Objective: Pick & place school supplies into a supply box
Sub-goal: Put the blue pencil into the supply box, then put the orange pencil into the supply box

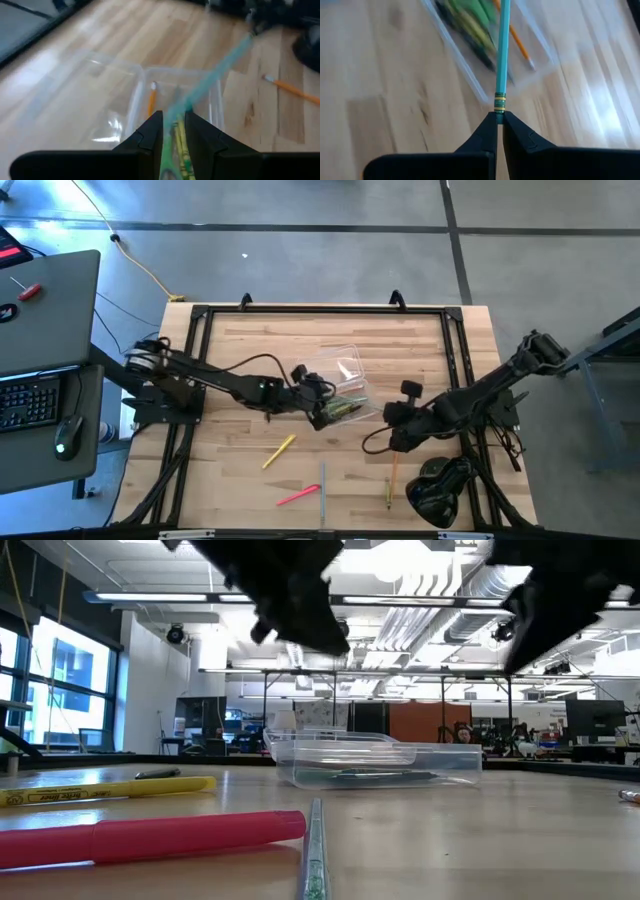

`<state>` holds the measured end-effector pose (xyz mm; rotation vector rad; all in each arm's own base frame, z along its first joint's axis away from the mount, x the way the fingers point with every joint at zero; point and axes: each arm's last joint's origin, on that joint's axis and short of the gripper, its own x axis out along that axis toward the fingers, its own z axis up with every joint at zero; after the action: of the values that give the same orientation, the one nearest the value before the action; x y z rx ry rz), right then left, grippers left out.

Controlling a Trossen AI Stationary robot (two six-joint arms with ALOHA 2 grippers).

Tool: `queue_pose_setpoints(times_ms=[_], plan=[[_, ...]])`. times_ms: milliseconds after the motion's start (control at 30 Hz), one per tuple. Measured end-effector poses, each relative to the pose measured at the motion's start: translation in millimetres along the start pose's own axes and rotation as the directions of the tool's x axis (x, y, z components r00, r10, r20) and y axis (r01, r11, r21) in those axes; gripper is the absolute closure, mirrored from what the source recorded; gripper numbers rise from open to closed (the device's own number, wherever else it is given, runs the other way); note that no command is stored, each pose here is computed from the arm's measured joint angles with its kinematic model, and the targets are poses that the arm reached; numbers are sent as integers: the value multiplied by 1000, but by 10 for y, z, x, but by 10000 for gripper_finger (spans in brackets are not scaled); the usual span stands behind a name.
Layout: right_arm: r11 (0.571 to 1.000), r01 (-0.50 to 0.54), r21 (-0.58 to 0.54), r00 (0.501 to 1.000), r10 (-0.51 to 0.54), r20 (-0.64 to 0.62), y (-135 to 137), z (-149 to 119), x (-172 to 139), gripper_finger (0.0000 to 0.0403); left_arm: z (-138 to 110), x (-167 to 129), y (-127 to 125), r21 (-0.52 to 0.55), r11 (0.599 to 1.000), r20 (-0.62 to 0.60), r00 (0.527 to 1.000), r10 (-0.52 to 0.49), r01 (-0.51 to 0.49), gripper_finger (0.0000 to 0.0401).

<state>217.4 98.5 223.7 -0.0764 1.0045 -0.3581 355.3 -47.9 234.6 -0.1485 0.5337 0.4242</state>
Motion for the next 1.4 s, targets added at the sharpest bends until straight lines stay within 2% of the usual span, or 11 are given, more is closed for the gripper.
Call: queue_pose_setpoints(times_ms=[167, 233, 300, 367, 433, 567, 733, 900, 1000, 1133, 1400], plan=[[991, -99, -86, 990, 107, 93, 15, 181, 92, 402, 133, -251, 102, -21, 997, 29, 997, 73, -72, 288], [985, -122, -125, 985, 136, 109, -1, 250, 150, 402, 135, -368, 184, -8, 991, 12, 991, 131, -131, 288], [976, -152, -158, 979, 171, 113, -34, 299, 183, 402, 210, -440, 205, -40, 989, 48, 988, 145, -143, 288], [969, -172, -180, 976, 192, 101, -75, 347, 265, 403, 190, -538, 274, -28, 985, 19, 985, 172, -172, 288], [963, -189, -194, 974, 208, 86, -121, 372, 315, 403, 260, -589, 280, -69, 985, 52, 985, 162, -158, 288], [967, -173, -187, 984, 179, 12, -220, 369, 466, 403, 242, -620, 304, -81, 984, 32, 986, 164, -161, 288], [976, -92, -195, 990, 69, -122, -344, 283, 628, 403, 213, -608, 306, -83, 983, 7, 986, 164, -163, 288], [975, -145, -169, 975, 111, -195, -370, 260, 740, 403, 209, -602, 304, -87, 982, 6, 986, 167, -165, 288], [973, -166, -158, 969, 131, -208, -359, 263, 810, 403, 209, -602, 304, -87, 982, 7, 986, 167, -165, 288], [977, -142, -160, 974, 109, -199, -345, 276, 890, 399, 208, -602, 305, -86, 982, 6, 986, 168, -167, 288], [982, -127, -138, 978, 101, -180, -379, 306, 938, 360, 207, -602, 305, -86, 982, 5, 986, 168, -167, 288]])
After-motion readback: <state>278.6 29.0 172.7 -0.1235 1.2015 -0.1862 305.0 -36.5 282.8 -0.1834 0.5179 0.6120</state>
